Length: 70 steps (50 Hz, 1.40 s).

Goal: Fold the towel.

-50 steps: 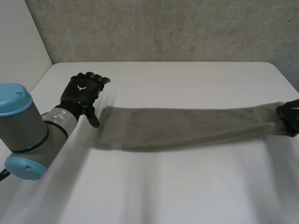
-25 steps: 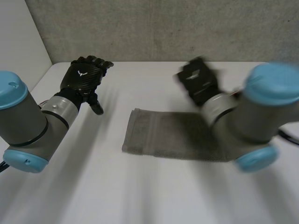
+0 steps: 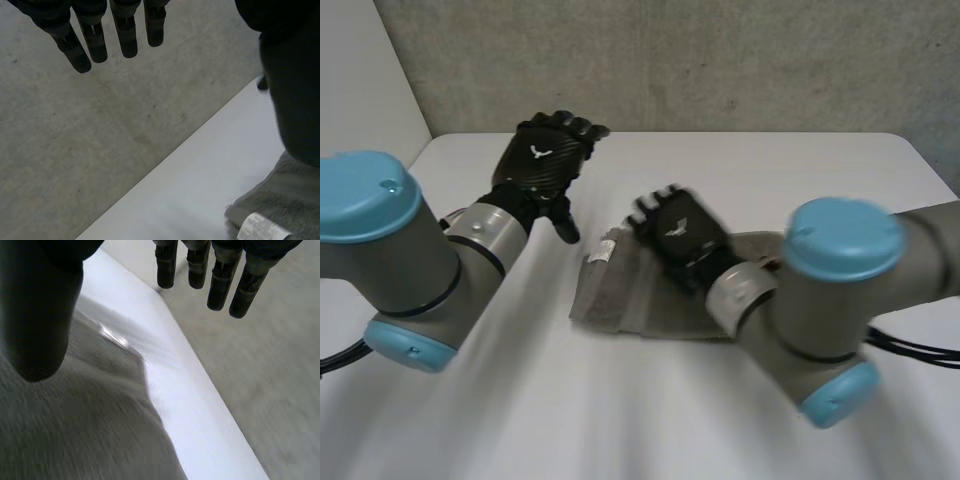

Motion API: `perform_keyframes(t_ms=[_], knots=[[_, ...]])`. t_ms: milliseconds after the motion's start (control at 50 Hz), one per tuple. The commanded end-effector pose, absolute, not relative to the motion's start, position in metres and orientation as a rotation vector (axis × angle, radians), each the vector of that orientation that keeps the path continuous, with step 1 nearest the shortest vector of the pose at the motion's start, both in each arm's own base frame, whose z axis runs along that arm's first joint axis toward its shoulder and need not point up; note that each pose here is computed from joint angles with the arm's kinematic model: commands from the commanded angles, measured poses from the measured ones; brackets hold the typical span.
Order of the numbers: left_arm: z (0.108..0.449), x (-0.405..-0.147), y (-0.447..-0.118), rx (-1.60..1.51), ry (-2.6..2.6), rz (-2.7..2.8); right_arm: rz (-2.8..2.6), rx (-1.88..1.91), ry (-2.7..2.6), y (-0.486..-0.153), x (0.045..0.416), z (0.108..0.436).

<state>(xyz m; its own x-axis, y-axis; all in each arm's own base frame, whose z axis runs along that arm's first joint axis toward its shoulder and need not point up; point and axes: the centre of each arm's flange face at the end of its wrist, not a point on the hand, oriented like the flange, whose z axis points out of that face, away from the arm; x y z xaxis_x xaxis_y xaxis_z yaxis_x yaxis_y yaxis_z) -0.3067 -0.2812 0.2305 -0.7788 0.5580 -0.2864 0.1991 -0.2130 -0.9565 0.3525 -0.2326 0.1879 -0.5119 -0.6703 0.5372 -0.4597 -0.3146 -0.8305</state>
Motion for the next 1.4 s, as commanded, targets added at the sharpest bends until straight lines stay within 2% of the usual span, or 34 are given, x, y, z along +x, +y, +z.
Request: perform_keyframes(t_ms=[20,60,220,380,520,560,600,620,660,680,720,780,820,840,880,940,980,1040,1160,1260,1300,1320,1360,1400], knots=[[0.222,-0.332,-0.263,-0.937,-1.757,2.034,-1.924,-1.206,2.031,-0.258,0.282,0.193],[0.215,-0.339,-0.258,-0.957,-1.760,2.009,-1.865,-1.179,2.141,-0.258,0.261,0.177],[0.201,-0.345,-0.253,-0.979,-1.777,1.966,-1.724,-1.153,2.320,-0.254,0.231,0.144],[0.198,-0.345,-0.254,-0.981,-1.786,1.960,-1.664,-1.170,2.385,-0.263,0.226,0.124],[0.203,-0.343,-0.254,-0.965,-1.790,1.977,-1.744,-1.147,2.350,-0.274,0.229,0.133],[0.203,-0.343,-0.254,-0.965,-1.790,1.977,-1.793,-1.147,2.318,-0.276,0.232,0.142],[0.204,-0.343,-0.254,-0.963,-1.790,1.979,-1.933,-1.129,2.227,-0.285,0.238,0.171],[0.205,-0.342,-0.254,-0.962,-1.790,1.982,-1.933,-1.129,2.227,-0.285,0.238,0.171],[0.208,-0.340,-0.256,-0.956,-1.787,1.994,-2.004,-1.135,2.118,-0.284,0.256,0.193],[0.213,-0.339,-0.256,-0.948,-1.779,2.008,-2.004,-1.136,2.117,-0.284,0.256,0.193],[0.219,-0.337,-0.257,-0.936,-1.769,2.026,-2.031,-1.189,1.943,-0.268,0.293,0.211],[0.230,-0.327,-0.265,-0.887,-1.782,2.081,-2.024,-1.223,1.869,-0.260,0.313,0.214],[0.235,-0.320,-0.271,-0.853,-1.798,2.114,-1.984,-1.284,1.757,-0.246,0.349,0.209],[0.239,-0.314,-0.277,-0.823,-1.814,2.140,-1.984,-1.285,1.757,-0.246,0.349,0.209],[0.245,-0.308,-0.281,-0.791,-1.821,2.170,-1.933,-1.334,1.649,-0.230,0.381,0.205],[0.254,-0.296,-0.287,-0.716,-1.835,2.207,-1.889,-1.352,1.610,-0.225,0.394,0.199],[0.257,-0.289,-0.292,-0.667,-1.852,2.221,-1.784,-1.360,1.592,-0.219,0.413,0.177],[0.258,-0.274,-0.300,-0.586,-1.885,2.226,-1.714,-1.373,1.646,-0.212,0.422,0.158],[0.247,-0.268,-0.298,-0.585,-1.929,2.186,-1.802,-1.303,1.809,-0.224,0.406,0.162],[0.242,-0.270,-0.296,-0.606,-1.930,2.161,-1.945,-1.188,1.875,-0.236,0.373,0.192],[0.240,-0.271,-0.295,-0.614,-1.929,2.150,-2.030,-1.107,1.918,-0.250,0.335,0.211],[0.240,-0.273,-0.294,-0.615,-1.923,2.143,-2.031,-1.106,1.918,-0.250,0.335,0.212],[0.239,-0.274,-0.293,-0.618,-1.921,2.135,-2.063,-1.059,1.970,-0.252,0.303,0.221],[0.238,-0.275,-0.293,-0.617,-1.922,2.131,-2.053,-1.059,1.995,-0.249,0.291,0.221]])
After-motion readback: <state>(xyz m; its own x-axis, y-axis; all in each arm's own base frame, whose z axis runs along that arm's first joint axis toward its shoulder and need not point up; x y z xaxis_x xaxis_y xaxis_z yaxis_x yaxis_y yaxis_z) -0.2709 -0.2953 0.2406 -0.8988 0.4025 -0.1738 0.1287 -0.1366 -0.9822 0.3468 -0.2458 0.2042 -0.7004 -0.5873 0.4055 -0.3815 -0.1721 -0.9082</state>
